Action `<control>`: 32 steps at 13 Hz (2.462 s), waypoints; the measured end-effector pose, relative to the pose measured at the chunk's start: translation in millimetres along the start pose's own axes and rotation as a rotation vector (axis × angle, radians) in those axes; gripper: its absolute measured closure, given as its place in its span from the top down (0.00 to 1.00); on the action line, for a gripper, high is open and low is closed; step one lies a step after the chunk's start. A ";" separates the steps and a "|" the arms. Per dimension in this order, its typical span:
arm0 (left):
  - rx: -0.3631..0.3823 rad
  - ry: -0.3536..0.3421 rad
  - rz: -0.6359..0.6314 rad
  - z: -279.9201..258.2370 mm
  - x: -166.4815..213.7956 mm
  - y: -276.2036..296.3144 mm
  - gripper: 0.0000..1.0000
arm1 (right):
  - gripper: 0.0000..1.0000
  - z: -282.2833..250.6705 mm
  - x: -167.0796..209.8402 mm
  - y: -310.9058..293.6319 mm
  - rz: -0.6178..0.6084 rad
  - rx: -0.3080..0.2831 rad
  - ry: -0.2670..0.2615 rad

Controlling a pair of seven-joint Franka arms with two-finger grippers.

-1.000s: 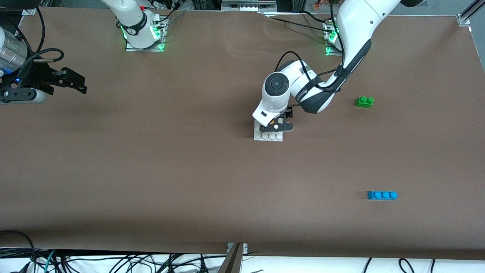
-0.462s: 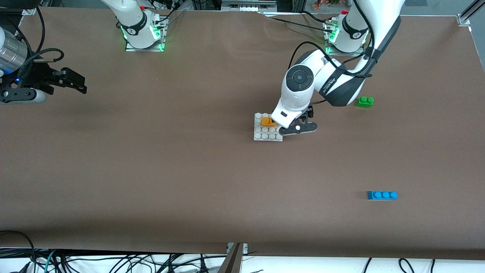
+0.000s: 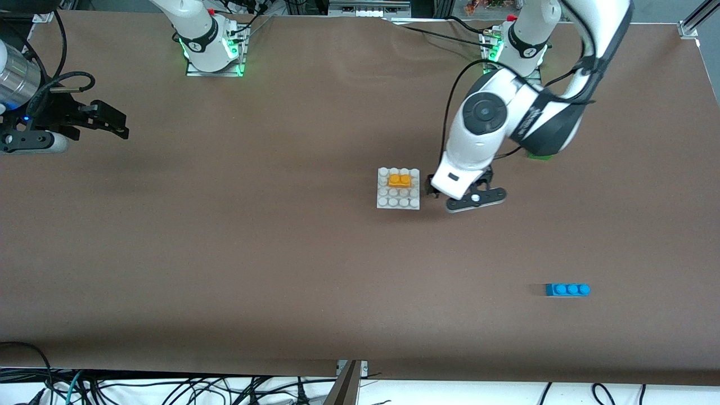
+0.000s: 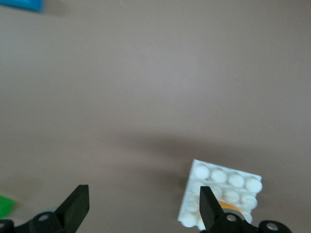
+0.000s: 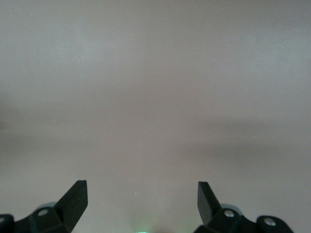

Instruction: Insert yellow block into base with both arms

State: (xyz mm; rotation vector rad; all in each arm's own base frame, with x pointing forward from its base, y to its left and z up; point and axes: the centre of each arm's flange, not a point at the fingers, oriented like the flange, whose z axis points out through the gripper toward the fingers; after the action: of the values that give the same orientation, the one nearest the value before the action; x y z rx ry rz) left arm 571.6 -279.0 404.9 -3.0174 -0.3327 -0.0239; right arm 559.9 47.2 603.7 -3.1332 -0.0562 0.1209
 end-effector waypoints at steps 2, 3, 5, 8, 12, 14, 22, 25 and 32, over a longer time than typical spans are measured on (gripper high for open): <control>0.024 -0.018 0.017 -56.5 14.9 -28.9 1.00 | 1.00 0.0 0.0 0.0 0.000 0.000 0.000; 0.019 -0.035 0.025 -84.8 23.0 -45.3 1.00 | 1.00 0.0 0.0 -0.1 0.000 0.000 0.000; 0.010 -0.058 0.065 -124.2 43.0 -87.4 1.00 | 1.00 0.0 0.0 -0.1 0.000 0.000 0.000; -0.061 -0.099 0.126 -150.3 75.2 -163.6 1.00 | 1.00 -0.1 0.0 -0.5 -0.001 0.000 0.000; -0.121 -0.108 0.206 -148.4 77.6 -243.7 1.00 | 1.00 -0.5 -0.5 -7.0 -0.013 0.000 0.001; -0.109 -0.094 0.213 -144.2 58.2 -243.2 1.00 | 1.00 -0.8 -0.6 -8.1 -0.015 0.000 0.002; -0.078 -0.052 0.223 -135.7 35.3 -251.4 1.00 | 1.00 -1.1 -0.6 -8.1 -0.015 0.000 0.002; -0.089 -0.058 0.189 -132.5 40.7 -267.5 1.00 | 1.00 -1.1 -0.6 -8.1 -0.015 0.000 0.002; -0.090 -0.069 0.182 -133.6 54.7 -268.2 1.00 | 1.00 -1.3 -0.6 -8.0 -0.015 0.000 0.003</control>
State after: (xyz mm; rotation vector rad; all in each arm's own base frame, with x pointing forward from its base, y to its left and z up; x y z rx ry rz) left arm 566.0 -21.1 566.9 -3.1301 -0.0636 0.0815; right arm 559.1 55.3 605.0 -3.1327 -0.0791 0.1165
